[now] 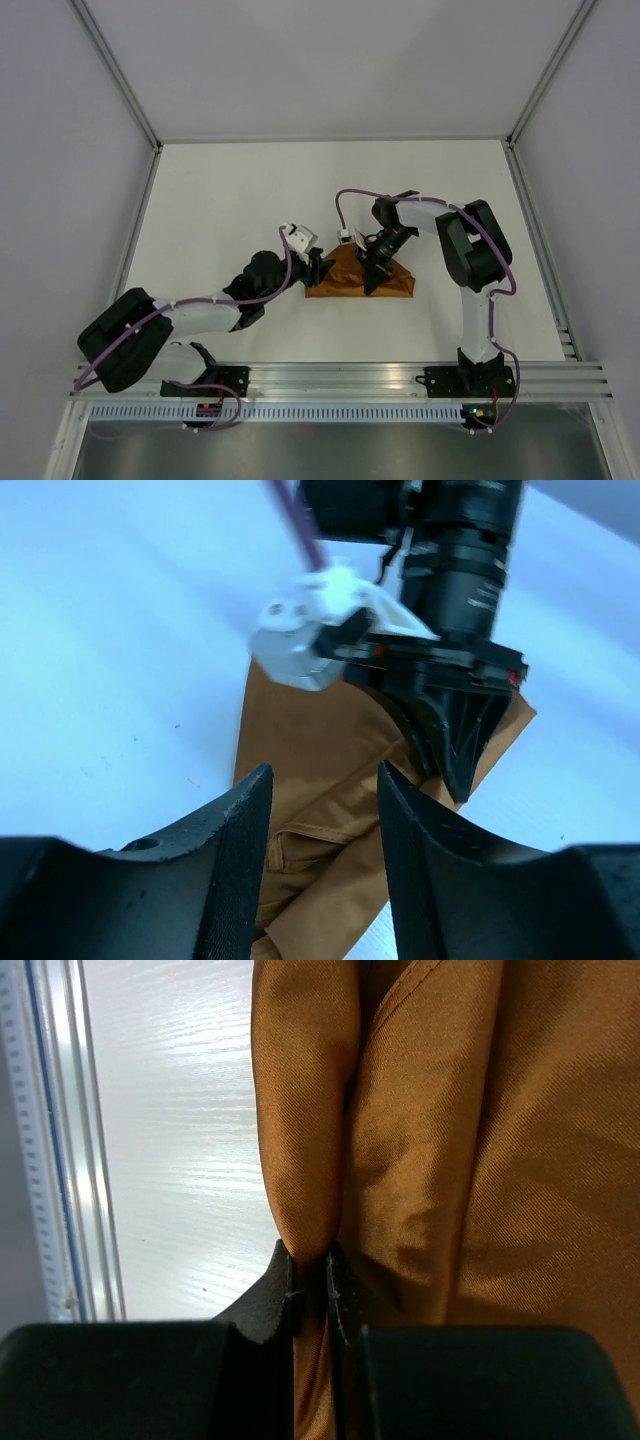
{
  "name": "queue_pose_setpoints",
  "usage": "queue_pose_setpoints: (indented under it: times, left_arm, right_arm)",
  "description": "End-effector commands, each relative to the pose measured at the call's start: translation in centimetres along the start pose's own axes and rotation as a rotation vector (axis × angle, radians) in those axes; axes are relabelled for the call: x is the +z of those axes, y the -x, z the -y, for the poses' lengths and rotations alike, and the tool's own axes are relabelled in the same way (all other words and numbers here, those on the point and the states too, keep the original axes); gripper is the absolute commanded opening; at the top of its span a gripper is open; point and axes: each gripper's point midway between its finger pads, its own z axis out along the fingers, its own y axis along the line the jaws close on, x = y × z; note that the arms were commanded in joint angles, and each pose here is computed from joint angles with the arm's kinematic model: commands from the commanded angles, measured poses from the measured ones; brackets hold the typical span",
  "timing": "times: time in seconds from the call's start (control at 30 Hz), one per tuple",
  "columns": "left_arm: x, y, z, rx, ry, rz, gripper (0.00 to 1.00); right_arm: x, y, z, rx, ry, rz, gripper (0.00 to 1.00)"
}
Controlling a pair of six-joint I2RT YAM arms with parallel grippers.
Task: Fold the napkin, place the utensils inside, and roll it up
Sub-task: Roll the napkin with the utensil
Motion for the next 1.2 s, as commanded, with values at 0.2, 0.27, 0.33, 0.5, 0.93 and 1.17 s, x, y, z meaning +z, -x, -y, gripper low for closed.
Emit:
queue_pose_setpoints:
  times: [0.2,0.27,0.33,0.5,0.93,1.17]
  left_arm:
    - [2.0,-1.0,4.4,0.585,-0.006,-0.040,0.52]
    - [2.3,-1.7,6.0,0.684,-0.029,-0.051,0.53]
    - [2.7,-3.2,7.4,0.777,-0.062,-0.072,0.53]
    - [2.7,-5.7,8.6,0.921,-0.071,-0.096,0.58]
    - [2.8,-8.9,11.3,1.049,-0.193,-0.126,0.78]
    - [2.6,-11.6,12.3,1.103,-0.296,-0.185,0.57]
  right_arm:
    - [2.1,-6.6,2.7,0.136,0.008,-0.261,0.00]
    - [2.1,-6.9,2.9,0.149,0.000,-0.272,0.01]
    - [2.2,-7.0,3.0,0.155,0.004,-0.277,0.00]
    - [2.2,-7.1,3.3,0.178,-0.003,-0.289,0.01]
    - [2.2,-7.4,3.4,0.204,0.000,-0.306,0.00]
    - [2.2,-7.5,3.4,0.212,0.003,-0.309,0.00]
